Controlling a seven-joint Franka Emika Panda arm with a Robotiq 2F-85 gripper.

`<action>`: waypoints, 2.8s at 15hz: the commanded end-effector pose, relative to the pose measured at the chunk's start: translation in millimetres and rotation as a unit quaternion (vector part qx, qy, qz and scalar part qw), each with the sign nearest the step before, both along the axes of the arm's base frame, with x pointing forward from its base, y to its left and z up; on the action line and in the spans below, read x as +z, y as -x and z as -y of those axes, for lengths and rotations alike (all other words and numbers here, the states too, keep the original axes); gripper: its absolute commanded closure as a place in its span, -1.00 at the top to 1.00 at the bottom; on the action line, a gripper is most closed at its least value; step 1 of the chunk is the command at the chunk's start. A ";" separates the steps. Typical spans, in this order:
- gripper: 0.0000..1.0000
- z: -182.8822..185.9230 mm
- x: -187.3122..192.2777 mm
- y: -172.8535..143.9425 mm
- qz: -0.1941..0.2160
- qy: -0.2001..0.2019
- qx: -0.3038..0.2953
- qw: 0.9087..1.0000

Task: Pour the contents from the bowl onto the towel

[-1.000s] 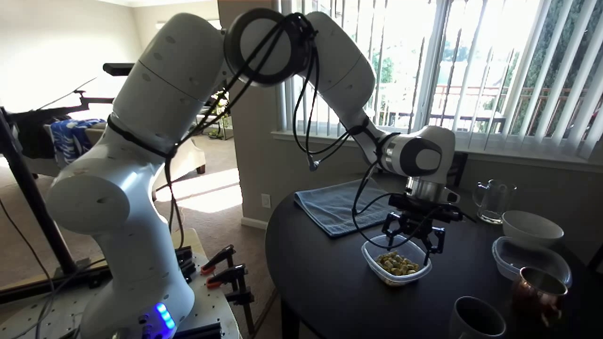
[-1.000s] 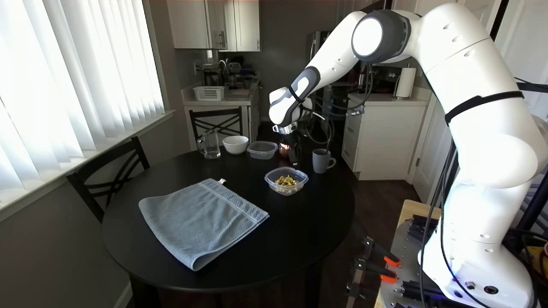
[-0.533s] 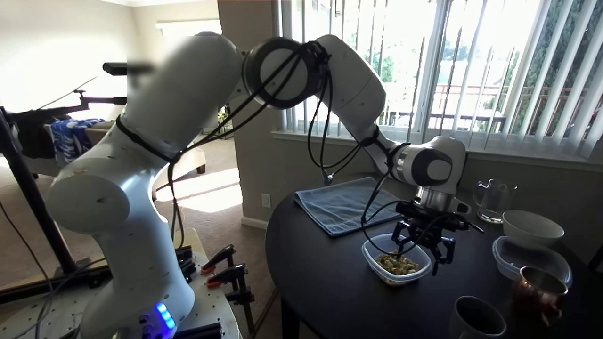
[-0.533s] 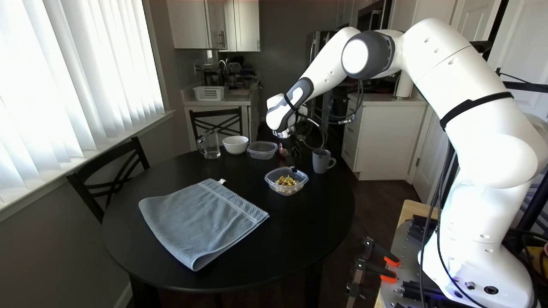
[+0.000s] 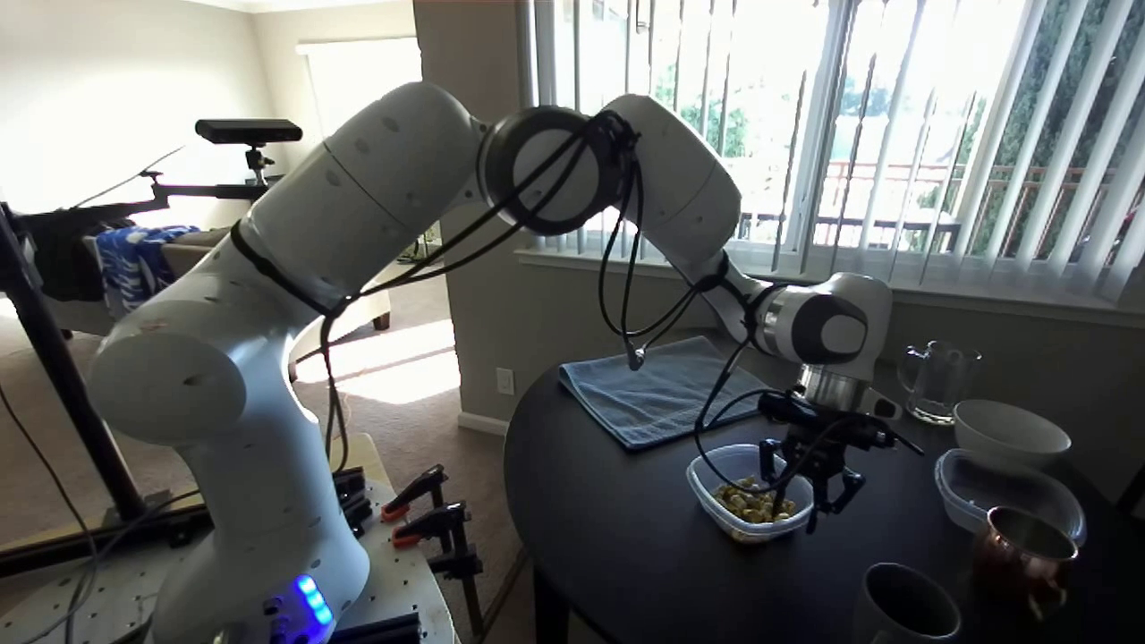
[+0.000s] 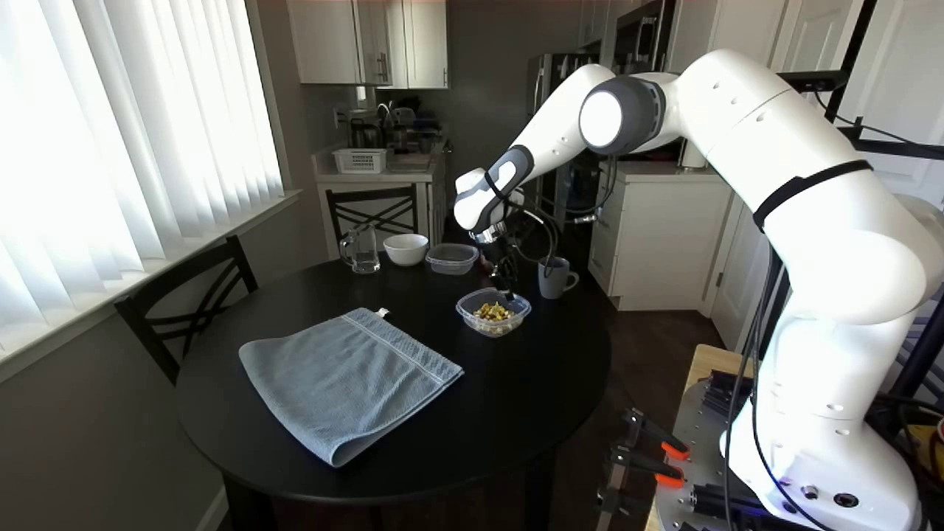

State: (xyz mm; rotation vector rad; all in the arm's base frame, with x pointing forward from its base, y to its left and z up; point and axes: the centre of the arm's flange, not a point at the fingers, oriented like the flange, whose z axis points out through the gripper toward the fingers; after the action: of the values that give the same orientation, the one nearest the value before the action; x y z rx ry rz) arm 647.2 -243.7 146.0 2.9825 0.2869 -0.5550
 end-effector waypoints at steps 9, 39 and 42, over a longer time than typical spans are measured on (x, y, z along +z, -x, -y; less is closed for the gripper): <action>-0.89 10.9 -8.5 -13.4 -0.019 -0.003 -0.019 1.000; -0.88 -164.9 190.8 -35.8 0.030 0.011 0.013 0.999; -0.88 -211.3 203.6 -43.3 0.064 0.044 -0.016 0.997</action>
State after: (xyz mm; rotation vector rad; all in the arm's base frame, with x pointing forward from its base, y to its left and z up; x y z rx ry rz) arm 700.7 -66.8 338.8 2.9473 0.3198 -0.4511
